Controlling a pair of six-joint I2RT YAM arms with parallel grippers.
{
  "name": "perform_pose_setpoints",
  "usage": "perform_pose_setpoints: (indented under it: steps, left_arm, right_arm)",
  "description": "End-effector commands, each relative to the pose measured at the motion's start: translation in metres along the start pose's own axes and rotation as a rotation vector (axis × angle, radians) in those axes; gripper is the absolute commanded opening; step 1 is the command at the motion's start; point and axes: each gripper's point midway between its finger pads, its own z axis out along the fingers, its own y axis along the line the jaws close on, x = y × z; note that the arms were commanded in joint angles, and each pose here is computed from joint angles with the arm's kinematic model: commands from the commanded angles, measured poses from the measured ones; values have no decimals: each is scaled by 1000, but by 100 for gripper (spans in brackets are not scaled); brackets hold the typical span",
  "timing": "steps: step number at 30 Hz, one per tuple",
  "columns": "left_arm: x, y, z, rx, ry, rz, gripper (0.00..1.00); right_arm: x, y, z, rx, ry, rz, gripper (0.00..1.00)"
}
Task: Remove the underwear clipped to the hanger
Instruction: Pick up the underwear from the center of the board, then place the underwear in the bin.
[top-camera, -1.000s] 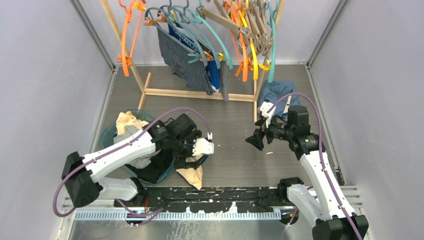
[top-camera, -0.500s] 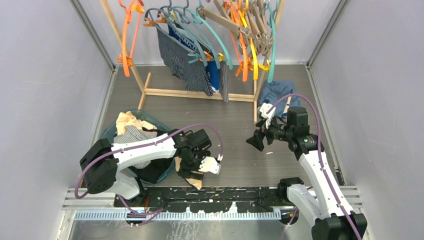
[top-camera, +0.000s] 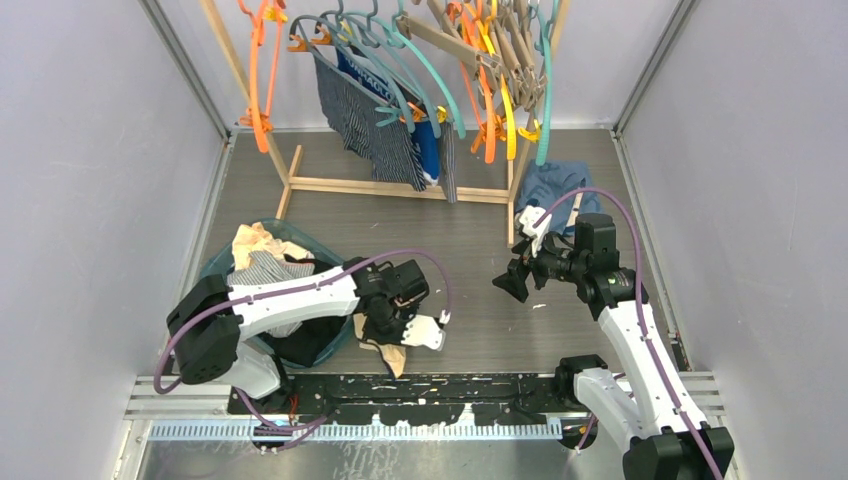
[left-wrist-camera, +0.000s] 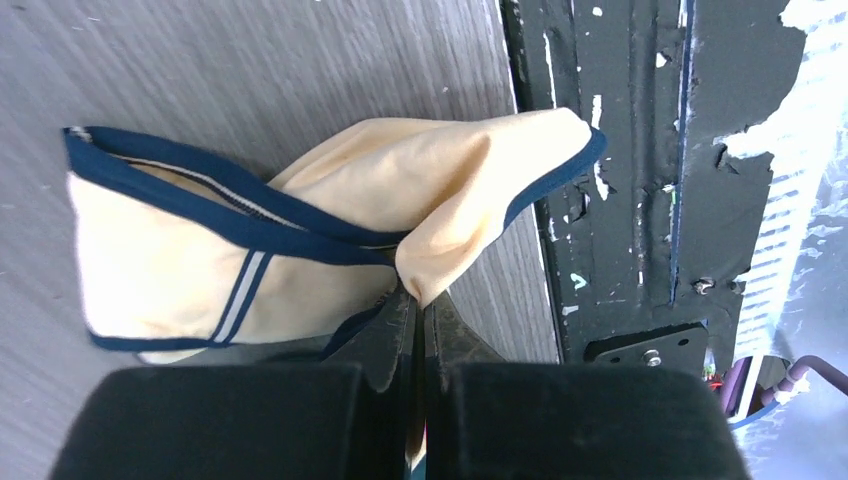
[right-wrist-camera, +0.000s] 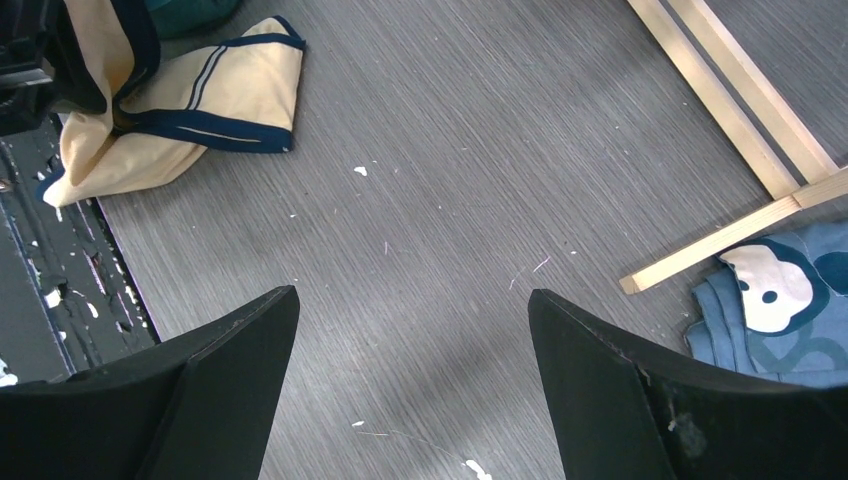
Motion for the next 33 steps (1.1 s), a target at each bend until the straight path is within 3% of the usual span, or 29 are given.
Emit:
perform_pose_setpoints:
  steps: [1,8,13,16,26,33]
  left_arm:
    - [-22,11,-37,-71,-55,33,0]
    - [-59,25,-120,-268,-210,64,0]
    - [-57,43,-191,-513,-238,79,0]
    - [-44,57,-231,-638,-225,16,0]
    - [40,67,-340,-953,-200,-334,0]
    - [130,63,-346,-1149,99,-487,0]
  right_arm:
    - [-10,-8,-1,21,-34,-42,91]
    - [-9,-10,-1,28,-33,-37,91]
    - [-9,-10,-1,28,-34,-34,91]
    - [-10,-11,-2,30,-34,-37,91]
    - [-11,-9,-2,26,-41,-41,91]
    - [-13,-7,-3,19,-50,-46,91]
